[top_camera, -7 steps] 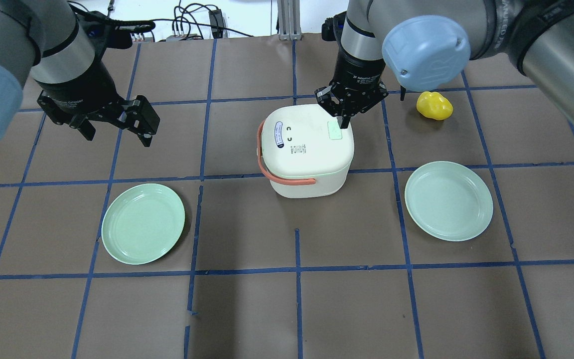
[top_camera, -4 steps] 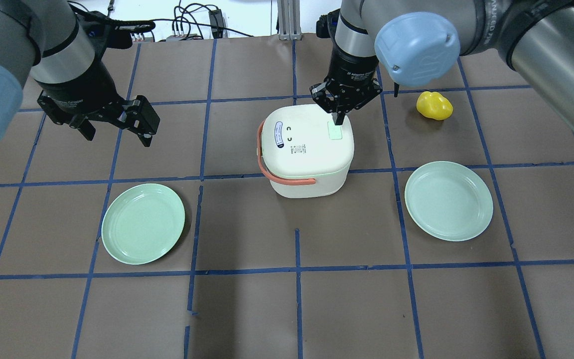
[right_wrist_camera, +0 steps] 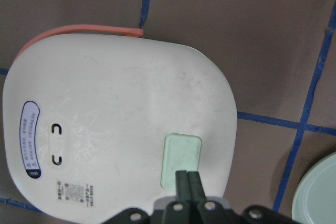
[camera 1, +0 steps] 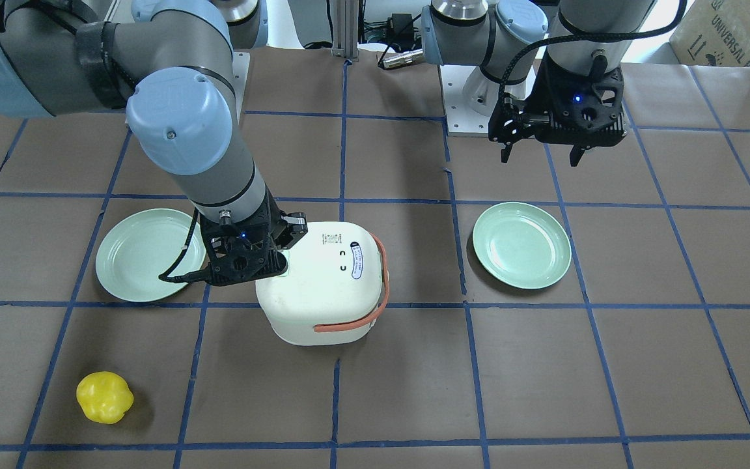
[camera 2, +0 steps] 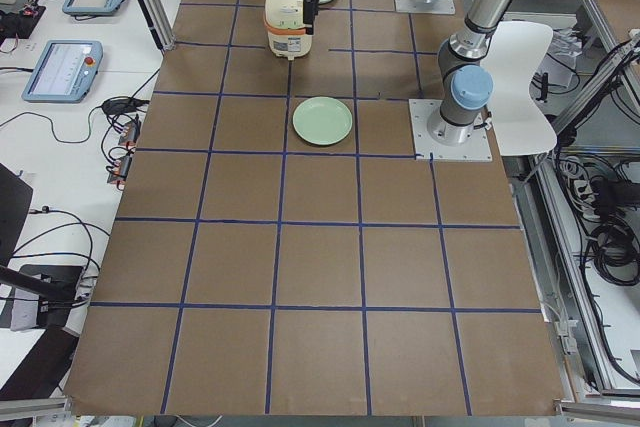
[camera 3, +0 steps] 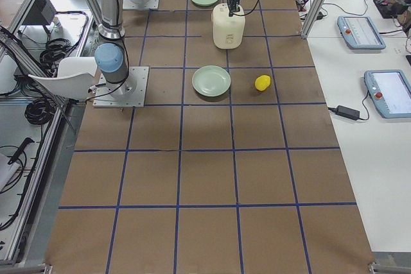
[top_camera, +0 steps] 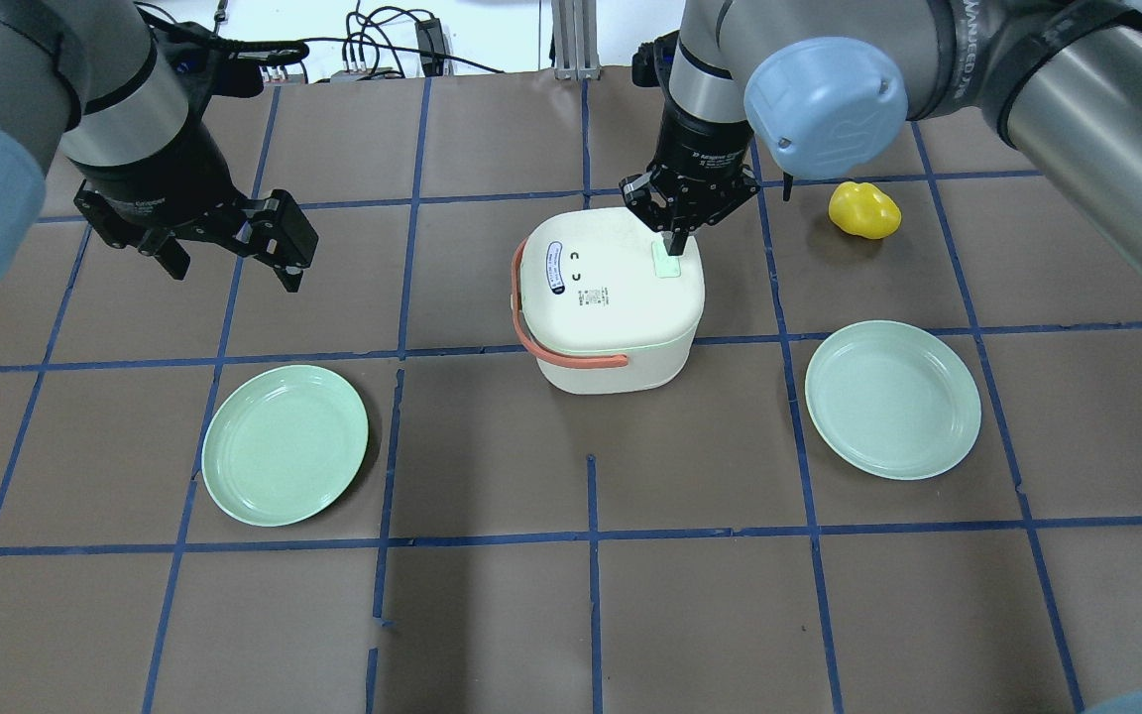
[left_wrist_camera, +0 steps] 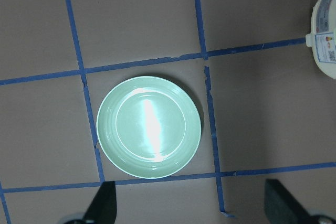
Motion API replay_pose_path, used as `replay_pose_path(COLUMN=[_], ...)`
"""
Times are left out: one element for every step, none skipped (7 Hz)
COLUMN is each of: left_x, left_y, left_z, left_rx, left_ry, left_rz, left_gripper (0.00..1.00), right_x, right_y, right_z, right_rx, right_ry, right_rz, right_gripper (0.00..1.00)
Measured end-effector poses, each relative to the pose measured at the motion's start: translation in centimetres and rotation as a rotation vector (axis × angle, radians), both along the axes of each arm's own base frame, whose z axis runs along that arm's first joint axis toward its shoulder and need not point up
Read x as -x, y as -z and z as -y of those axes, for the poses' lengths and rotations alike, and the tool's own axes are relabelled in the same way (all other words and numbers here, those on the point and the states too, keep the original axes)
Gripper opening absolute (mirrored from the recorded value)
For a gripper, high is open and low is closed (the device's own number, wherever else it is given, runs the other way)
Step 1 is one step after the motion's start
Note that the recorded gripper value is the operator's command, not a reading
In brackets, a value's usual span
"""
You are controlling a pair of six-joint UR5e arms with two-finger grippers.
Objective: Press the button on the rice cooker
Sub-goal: 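Press down on the rice cooker's lid button with the right gripper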
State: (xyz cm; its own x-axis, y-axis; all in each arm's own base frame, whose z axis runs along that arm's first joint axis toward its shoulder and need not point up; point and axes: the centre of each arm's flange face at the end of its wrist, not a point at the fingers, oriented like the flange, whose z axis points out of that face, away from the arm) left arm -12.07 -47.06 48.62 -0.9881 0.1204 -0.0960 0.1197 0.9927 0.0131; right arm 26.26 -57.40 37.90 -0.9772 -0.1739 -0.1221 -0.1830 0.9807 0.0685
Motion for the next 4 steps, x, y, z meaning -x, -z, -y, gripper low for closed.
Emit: replay_pose_path(left_x=[0.0, 0.0, 0.0, 0.0], left_y=[0.0, 0.0, 0.0, 0.0], left_z=[0.0, 0.0, 0.0, 0.0], left_rx=[0.0, 0.0, 0.0, 0.0], left_ry=[0.0, 0.0, 0.0, 0.0], left_rz=[0.0, 0.0, 0.0, 0.0], left_gripper=[1.0, 1.0, 1.0, 1.0], right_x=[-0.16, -0.21, -0.26, -0.28], right_y=[0.15, 0.28, 0.5, 0.76], right_z=[0.0, 0.04, 0.12, 0.25], right_rx=[0.001, 0.002, 0.002, 0.001], right_ry=[-0.001, -0.002, -0.003, -0.004], right_rz=[0.001, 0.001, 0.001, 0.001], right_gripper=[0.05, 0.05, 0.05, 0.05])
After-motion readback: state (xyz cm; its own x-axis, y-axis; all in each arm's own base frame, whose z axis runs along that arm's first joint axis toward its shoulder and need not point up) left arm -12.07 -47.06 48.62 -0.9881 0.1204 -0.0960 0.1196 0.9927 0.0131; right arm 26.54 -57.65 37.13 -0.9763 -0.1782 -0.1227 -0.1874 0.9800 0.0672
